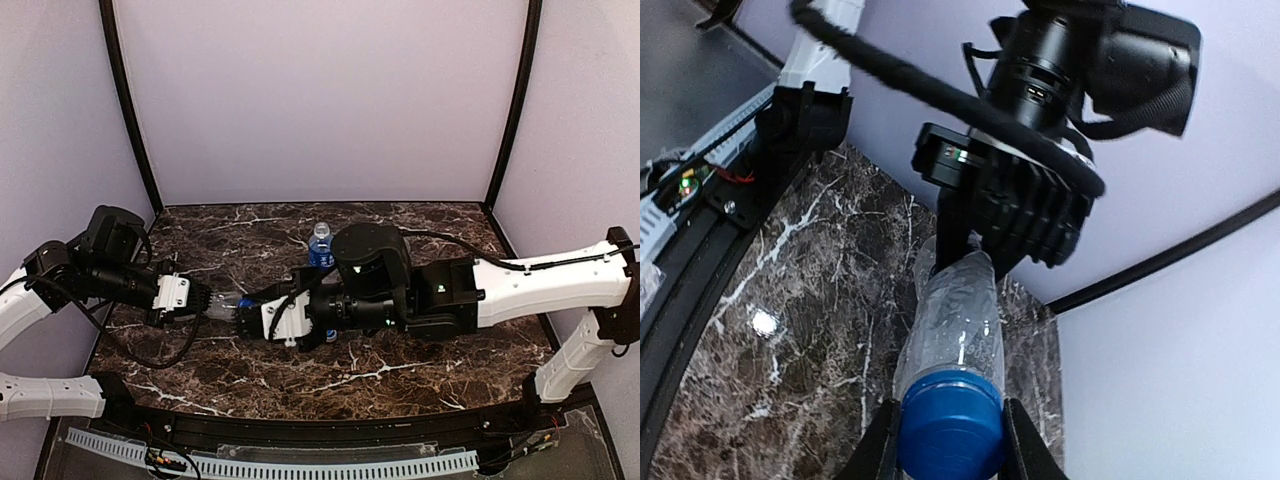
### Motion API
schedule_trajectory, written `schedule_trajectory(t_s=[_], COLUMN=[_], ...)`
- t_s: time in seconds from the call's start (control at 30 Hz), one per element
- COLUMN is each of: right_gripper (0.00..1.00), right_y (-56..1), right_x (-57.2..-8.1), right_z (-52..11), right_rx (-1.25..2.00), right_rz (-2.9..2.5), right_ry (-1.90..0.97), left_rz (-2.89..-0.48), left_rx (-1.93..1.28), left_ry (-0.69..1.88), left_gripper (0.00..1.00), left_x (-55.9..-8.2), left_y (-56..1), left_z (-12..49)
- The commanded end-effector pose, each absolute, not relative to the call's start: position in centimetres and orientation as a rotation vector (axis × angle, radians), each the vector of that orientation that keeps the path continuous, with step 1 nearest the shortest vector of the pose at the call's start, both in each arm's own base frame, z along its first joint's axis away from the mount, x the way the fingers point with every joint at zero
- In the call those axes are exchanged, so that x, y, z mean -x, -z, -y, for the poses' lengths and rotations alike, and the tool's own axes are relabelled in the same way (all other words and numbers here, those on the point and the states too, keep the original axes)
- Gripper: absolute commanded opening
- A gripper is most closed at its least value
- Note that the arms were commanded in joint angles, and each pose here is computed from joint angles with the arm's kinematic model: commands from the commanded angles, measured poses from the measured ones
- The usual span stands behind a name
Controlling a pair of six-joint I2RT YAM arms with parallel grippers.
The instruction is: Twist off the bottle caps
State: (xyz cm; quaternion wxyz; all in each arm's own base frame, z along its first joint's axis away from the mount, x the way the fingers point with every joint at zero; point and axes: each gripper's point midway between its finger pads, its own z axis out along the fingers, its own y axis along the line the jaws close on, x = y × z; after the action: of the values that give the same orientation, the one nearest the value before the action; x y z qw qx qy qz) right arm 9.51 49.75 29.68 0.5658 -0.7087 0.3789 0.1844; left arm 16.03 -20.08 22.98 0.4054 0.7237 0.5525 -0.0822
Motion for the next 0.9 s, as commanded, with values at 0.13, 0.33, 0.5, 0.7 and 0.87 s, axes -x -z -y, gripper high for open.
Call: schedule_trajectory(t_s=[0.13, 0.33, 0.5, 0.7, 0.87], right_gripper=[0.00, 0.00, 0.00, 0.00, 0.00], right_y=[-29.3, -29.7, -34.1, -33.4, -25.4], right_x=[-7.8, -7.5, -7.8, -14.5, -16.5], right_z=[-48.3, -48.5, -49.0, -48.7, -49.9], right_rx=[1.834, 1.788, 1.639, 1.436, 1.474], right_rz=[-0.310, -0.076, -0.338, -1.103, -1.579], right_ry=[0.236, 0.487, 0.225, -0.245, -0.502], left_rz=[-1.465, -1.458, -1.477, -1.567, -1.621], left_rx=[-2.024, -2.040, -1.953, -1.429, -0.948], left_ry=[0.198, 0.205, 0.157, -0.081, -0.120], left_gripper=[0.10, 0.10, 0.10, 0.11, 0.14], left_x=[-13.4, -13.2, -14.5, -22.3, -25.9], left_y=[-19.2, -19.0, -19.9, -25.3, -30.8], left_z=[17.0, 17.0, 17.3, 16.8, 13.3])
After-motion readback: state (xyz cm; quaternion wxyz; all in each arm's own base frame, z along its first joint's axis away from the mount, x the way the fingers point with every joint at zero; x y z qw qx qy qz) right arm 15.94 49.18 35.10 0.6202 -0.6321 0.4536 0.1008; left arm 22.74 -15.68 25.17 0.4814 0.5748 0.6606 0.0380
